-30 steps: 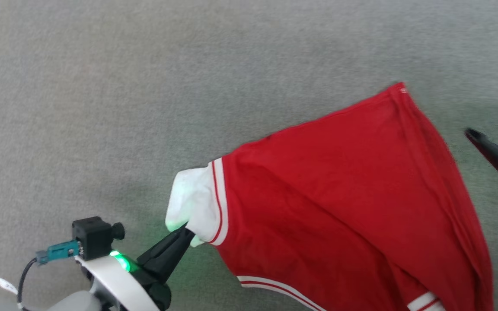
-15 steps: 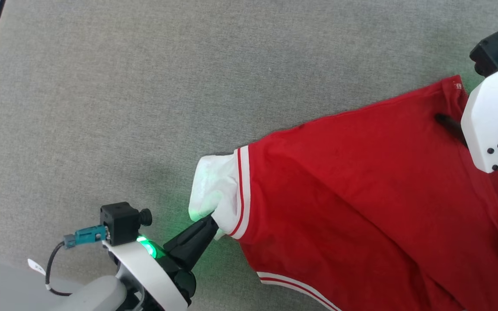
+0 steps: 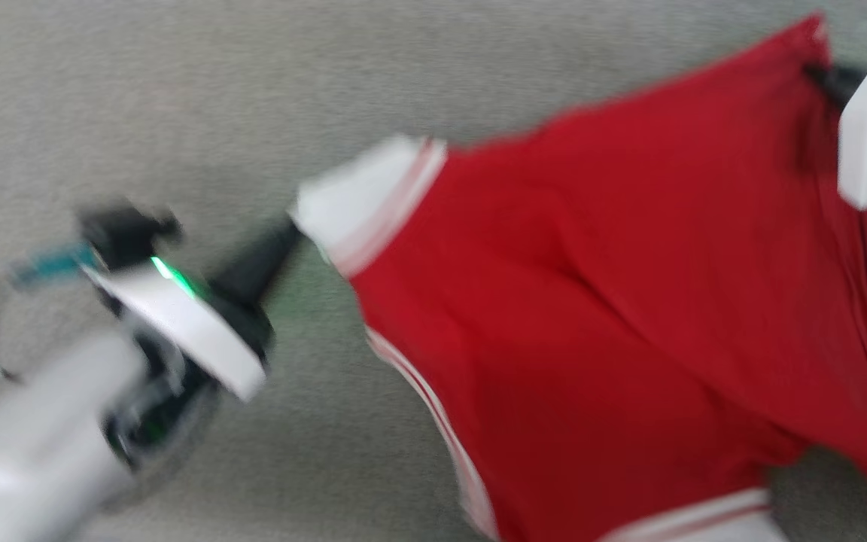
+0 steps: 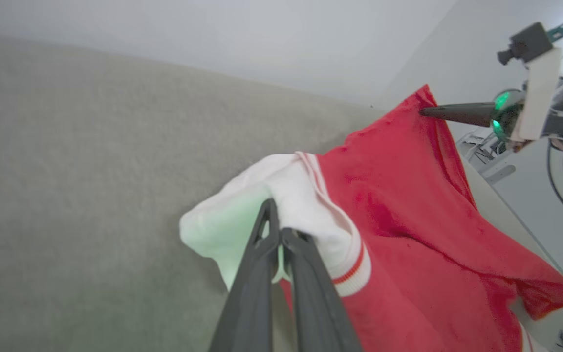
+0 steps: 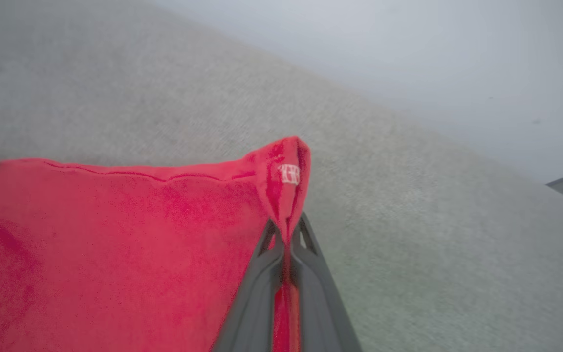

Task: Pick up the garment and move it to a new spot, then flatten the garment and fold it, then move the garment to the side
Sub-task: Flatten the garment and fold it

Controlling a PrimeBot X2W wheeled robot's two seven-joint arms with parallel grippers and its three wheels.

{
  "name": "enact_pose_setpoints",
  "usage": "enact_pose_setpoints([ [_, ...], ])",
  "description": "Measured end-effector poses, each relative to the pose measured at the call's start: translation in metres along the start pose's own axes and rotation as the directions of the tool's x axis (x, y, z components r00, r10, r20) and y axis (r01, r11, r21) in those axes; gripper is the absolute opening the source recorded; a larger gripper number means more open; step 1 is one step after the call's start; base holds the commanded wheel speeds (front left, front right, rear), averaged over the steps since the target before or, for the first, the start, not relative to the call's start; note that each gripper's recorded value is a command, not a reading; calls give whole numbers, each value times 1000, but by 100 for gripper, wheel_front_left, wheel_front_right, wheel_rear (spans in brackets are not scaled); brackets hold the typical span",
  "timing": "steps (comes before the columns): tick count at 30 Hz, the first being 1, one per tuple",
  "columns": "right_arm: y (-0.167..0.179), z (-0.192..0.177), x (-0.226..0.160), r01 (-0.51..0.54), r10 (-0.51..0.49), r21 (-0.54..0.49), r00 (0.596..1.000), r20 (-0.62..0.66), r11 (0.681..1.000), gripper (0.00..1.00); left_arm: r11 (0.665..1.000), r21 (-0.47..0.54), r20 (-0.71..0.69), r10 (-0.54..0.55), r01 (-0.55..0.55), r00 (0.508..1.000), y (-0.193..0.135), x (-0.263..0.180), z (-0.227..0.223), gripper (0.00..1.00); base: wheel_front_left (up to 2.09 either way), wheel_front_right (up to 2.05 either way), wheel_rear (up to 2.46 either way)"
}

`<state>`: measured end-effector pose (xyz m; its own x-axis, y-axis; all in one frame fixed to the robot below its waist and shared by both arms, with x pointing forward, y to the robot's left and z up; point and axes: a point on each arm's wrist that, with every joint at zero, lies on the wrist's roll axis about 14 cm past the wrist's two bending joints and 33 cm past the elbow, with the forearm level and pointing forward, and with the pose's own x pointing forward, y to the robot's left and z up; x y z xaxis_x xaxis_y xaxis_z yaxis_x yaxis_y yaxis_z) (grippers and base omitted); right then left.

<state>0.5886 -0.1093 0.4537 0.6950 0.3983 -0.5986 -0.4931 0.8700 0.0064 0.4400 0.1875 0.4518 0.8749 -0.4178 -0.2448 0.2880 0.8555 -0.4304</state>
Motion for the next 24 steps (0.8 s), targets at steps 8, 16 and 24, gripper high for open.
enact_pose_setpoints([
  [8,-77,83,-34,193,-221,123,933,285,974,0,998,61,265,-7,-9,964,16,84,146,0,0,0,0],
  [16,-133,159,-61,331,-399,223,751,527,917,0,1000,12,564,-28,26,825,-2,148,287,0,0,0,0],
  [24,-149,171,-72,380,-460,266,651,604,886,0,989,-6,636,-109,146,764,-34,155,310,0,0,0,0],
])
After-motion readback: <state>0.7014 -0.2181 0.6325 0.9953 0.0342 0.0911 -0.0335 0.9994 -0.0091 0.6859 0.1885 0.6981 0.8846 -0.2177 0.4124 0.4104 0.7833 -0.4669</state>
